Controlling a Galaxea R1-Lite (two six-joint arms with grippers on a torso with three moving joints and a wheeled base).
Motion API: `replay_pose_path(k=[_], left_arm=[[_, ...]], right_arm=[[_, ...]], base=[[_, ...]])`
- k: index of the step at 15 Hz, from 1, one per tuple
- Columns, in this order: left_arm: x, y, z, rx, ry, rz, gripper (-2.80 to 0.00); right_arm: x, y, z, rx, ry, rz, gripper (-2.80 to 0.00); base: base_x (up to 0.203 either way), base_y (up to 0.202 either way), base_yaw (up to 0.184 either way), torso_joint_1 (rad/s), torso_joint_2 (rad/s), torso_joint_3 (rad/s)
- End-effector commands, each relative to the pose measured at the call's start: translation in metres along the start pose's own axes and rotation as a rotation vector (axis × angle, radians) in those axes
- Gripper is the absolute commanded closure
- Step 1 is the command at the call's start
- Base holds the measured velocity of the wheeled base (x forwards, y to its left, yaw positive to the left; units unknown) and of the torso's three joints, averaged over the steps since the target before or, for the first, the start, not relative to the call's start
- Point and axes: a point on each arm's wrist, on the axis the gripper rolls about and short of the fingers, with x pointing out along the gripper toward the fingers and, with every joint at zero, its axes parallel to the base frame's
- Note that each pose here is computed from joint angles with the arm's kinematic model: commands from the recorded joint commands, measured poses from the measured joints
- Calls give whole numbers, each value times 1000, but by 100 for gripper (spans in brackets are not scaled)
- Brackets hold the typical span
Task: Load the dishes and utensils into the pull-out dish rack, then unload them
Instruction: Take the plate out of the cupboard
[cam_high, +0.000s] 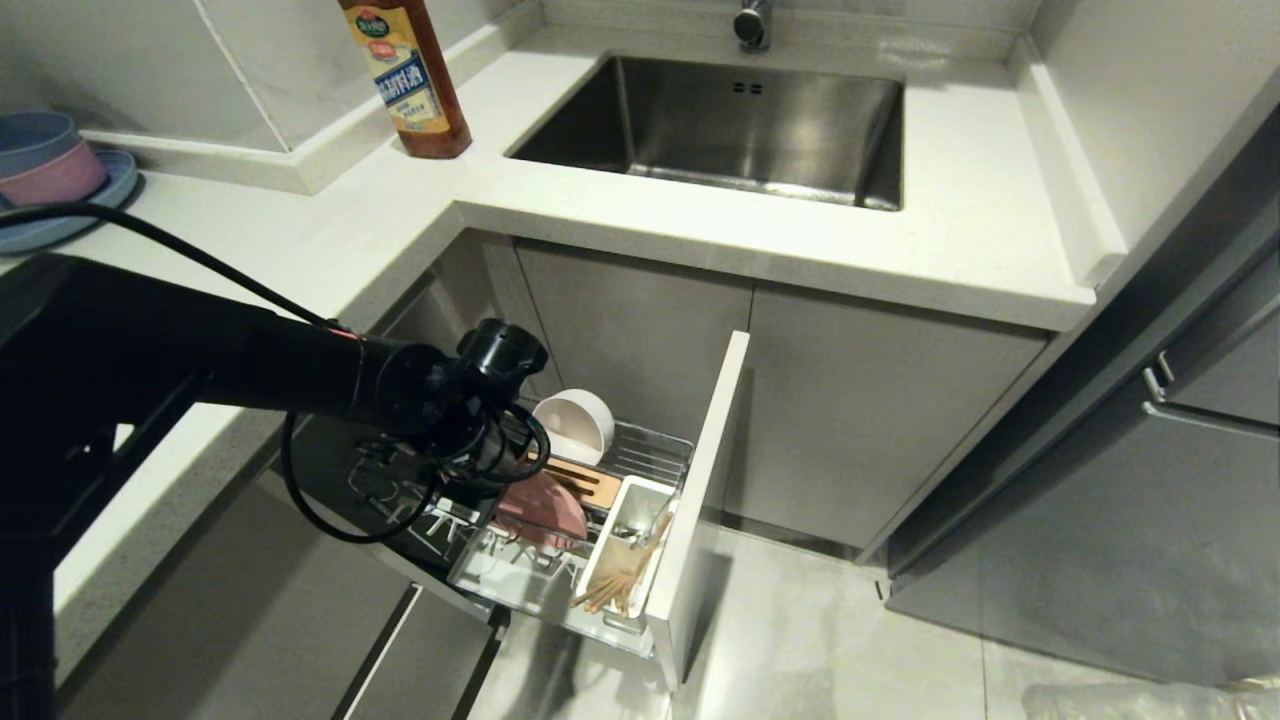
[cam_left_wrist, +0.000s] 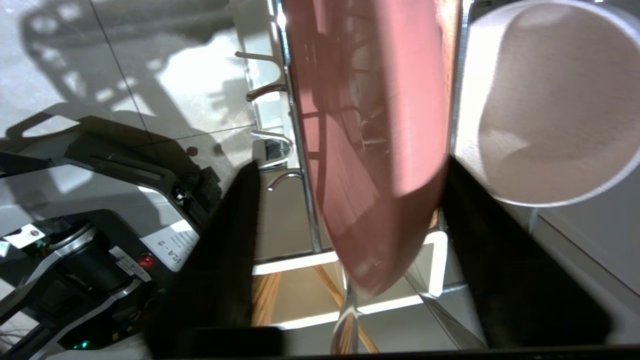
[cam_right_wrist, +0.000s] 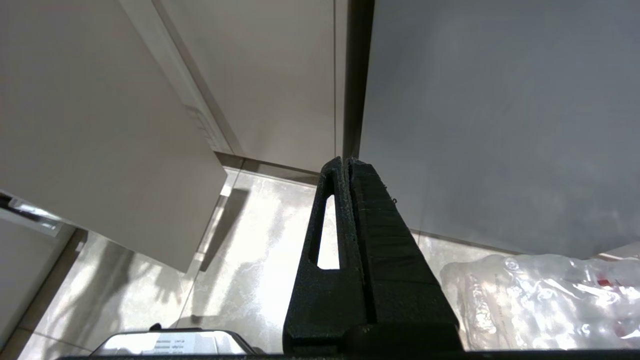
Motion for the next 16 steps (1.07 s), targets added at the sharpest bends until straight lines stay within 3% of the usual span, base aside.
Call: replay_pose_path(k=[1,9,16], left_arm=[[6,1,-1,-6,-2,16,0],[2,1,0,-7,-2,10,0],[-43,-6,14,-37,-20,-101,0]], right_arm=[[0,0,-1,0,2,0,0],[0,0,0,0,1,0,0],[0,0,-1,0,2,0,0]], base=[[0,0,0,0,0,0],[0,0,0,0,0,0],[0,0,0,0,0,0]])
